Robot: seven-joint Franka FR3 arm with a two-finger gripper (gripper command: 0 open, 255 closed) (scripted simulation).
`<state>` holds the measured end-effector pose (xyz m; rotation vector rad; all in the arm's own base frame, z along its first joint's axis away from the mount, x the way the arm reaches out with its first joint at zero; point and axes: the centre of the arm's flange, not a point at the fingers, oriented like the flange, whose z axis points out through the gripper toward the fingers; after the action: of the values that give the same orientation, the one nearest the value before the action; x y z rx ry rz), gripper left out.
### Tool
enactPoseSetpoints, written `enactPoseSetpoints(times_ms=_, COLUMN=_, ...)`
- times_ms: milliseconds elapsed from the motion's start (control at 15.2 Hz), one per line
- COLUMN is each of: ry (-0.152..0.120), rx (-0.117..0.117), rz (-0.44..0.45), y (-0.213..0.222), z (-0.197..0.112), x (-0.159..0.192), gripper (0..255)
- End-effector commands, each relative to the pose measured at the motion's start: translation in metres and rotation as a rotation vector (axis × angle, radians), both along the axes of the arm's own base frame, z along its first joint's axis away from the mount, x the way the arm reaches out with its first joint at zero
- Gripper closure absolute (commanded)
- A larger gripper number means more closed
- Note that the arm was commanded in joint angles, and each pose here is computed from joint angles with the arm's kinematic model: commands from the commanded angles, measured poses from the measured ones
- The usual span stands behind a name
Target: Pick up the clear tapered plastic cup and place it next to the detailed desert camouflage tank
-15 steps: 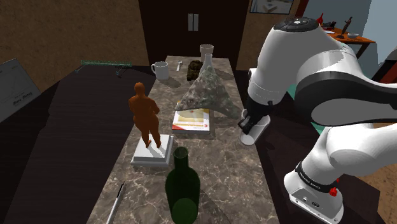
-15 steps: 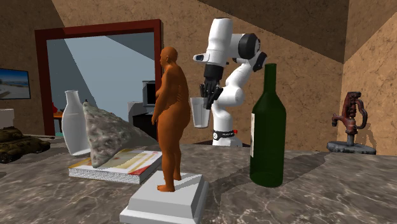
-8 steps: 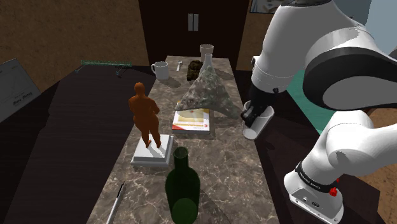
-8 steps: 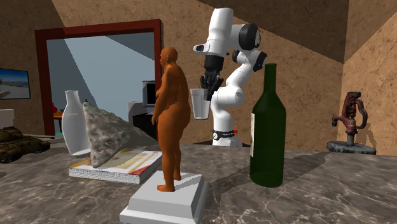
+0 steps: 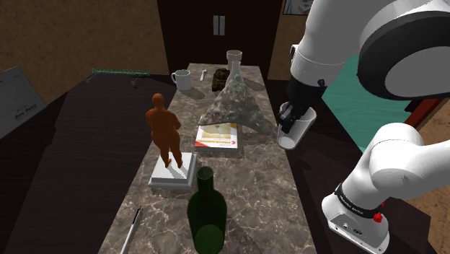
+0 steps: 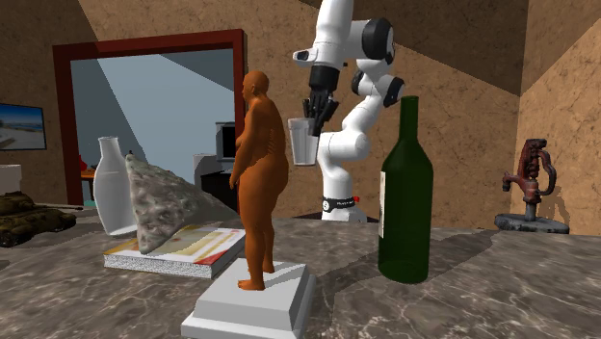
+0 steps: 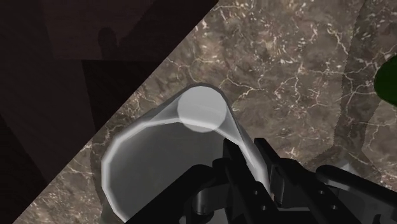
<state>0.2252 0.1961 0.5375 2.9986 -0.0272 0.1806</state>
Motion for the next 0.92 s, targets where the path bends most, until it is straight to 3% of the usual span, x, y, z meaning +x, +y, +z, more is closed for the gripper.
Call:
enactPoseSetpoints(times_ms=0, ry=0.000, rx=0.000, rz=0.000, y=0.000, z=0.011, x=0.000, gripper=255)
enactPoseSetpoints(times_ms=396, ry=0.000, rx=0.000, rz=0.000, y=0.000, z=0.040, x=0.000, gripper=255)
enactPoseSetpoints(times_ms=858, ry=0.000, rx=0.000, rz=0.000, y=-0.069, z=0.041, x=0.061, gripper=255)
